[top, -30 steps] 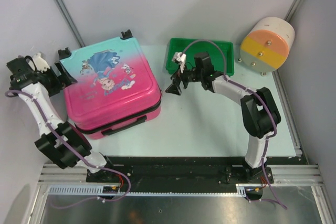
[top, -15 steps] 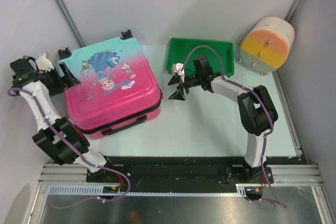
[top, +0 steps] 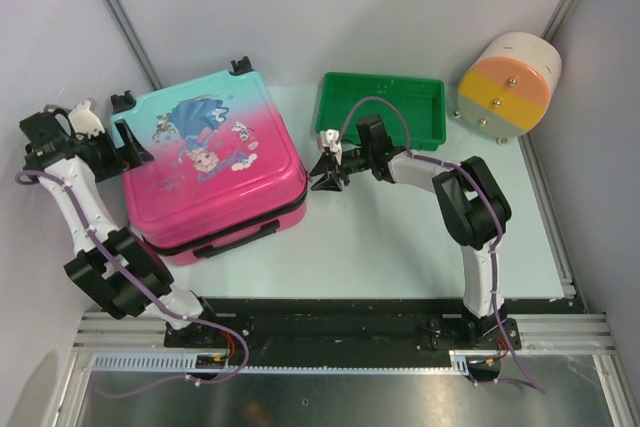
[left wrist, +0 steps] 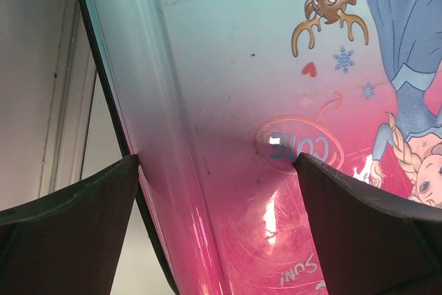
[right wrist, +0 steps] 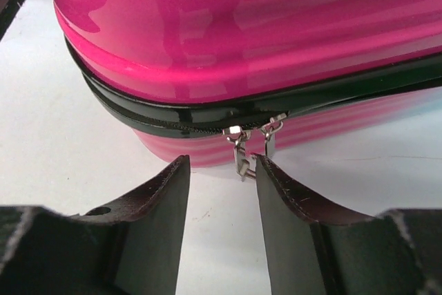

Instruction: Open, take out, and arrange the luggage

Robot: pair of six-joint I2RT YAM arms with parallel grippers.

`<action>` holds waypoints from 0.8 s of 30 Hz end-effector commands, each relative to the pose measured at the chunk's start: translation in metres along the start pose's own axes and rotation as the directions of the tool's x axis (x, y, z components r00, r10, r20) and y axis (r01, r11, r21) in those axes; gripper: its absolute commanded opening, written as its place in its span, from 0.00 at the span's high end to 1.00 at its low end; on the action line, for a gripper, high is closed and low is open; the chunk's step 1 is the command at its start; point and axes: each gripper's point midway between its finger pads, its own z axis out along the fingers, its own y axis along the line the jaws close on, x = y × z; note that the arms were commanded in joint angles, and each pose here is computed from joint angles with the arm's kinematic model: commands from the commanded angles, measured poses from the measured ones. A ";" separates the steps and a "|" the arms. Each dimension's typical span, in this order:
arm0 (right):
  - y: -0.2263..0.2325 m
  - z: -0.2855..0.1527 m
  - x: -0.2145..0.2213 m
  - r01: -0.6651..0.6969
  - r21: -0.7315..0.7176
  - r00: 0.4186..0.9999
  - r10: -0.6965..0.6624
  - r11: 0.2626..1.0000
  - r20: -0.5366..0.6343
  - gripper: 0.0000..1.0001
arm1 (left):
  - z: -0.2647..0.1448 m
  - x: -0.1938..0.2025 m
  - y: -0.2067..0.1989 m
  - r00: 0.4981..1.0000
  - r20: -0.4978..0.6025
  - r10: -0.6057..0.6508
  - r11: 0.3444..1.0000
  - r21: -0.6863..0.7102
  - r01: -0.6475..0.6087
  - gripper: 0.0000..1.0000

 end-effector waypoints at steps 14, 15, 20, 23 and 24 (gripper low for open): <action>0.003 0.028 -0.006 -0.011 -0.012 0.999 0.012 1.000 0.042 0.80 | -0.035 -0.009 -0.035 0.972 0.101 0.211 0.975 0.052 -0.217 0.00; 0.005 0.027 -0.004 -0.023 -0.015 0.999 0.023 1.000 0.034 0.87 | -0.040 -0.012 -0.039 0.966 0.118 0.231 0.970 0.047 -0.238 0.00; 0.004 0.020 -0.011 -0.084 0.018 0.996 0.084 0.996 0.013 1.00 | -0.056 -0.010 -0.075 0.871 0.152 0.467 0.881 0.004 -0.473 0.00; 0.007 0.014 -0.019 -0.142 0.032 0.990 0.142 0.989 0.002 1.00 | -0.066 0.004 -0.111 0.766 0.179 0.618 0.776 0.014 -0.630 0.00; 0.013 0.012 -0.021 -0.171 0.027 0.985 0.172 0.985 -0.009 1.00 | -0.069 0.008 -0.120 0.736 0.189 0.650 0.747 0.018 -0.664 0.00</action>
